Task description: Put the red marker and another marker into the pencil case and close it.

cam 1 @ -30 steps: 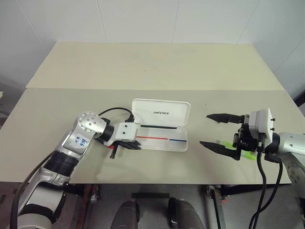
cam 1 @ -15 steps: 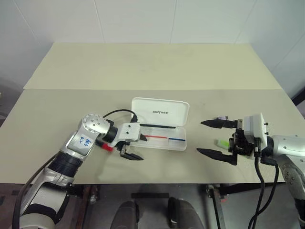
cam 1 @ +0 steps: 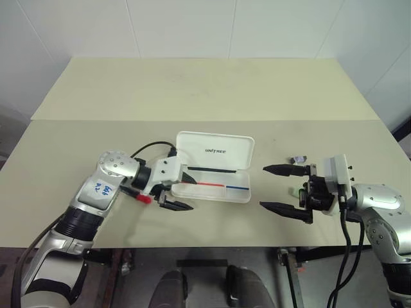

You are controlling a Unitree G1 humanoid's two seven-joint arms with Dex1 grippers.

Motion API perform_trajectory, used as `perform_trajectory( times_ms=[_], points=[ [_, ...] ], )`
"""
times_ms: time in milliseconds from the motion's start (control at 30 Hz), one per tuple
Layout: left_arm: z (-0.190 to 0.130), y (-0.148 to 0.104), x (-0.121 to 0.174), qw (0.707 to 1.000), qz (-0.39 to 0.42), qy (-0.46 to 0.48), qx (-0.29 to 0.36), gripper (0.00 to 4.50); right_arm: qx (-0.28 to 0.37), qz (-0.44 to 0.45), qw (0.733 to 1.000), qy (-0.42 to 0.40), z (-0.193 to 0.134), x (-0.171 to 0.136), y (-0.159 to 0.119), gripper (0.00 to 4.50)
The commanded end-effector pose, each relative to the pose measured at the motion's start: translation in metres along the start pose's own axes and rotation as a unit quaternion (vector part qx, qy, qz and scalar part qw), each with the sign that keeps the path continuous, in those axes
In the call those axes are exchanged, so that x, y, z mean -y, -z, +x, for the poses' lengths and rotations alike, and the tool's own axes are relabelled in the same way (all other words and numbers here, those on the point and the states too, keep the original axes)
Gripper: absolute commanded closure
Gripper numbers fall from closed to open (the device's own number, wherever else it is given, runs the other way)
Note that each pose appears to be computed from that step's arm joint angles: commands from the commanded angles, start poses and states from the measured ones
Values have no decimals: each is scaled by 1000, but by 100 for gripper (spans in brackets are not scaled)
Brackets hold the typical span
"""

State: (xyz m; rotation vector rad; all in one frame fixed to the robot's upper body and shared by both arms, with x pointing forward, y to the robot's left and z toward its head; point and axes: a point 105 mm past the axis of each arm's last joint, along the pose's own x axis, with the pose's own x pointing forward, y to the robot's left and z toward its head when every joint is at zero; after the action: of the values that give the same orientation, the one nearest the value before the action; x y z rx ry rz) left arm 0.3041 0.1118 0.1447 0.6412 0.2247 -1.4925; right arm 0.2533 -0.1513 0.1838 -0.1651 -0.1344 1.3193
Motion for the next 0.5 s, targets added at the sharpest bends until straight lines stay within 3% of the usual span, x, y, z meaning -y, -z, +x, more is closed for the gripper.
perform_trajectory(
  times_ms=[33, 300, 500],
  points=[
    [-12, -8, 0, 999, 11, -26, 21, 73, 34, 6, 999, -22, 0, -3, -13, 0],
    [-39, -4, 11, 989, -48, -127, 57, 73, 30, 14, 998, -44, 7, -6, -4, 0],
    [-57, 3, 22, 971, -71, -220, 58, 73, 6, -46, 997, -55, 5, 6, 0, 0]
  ],
)
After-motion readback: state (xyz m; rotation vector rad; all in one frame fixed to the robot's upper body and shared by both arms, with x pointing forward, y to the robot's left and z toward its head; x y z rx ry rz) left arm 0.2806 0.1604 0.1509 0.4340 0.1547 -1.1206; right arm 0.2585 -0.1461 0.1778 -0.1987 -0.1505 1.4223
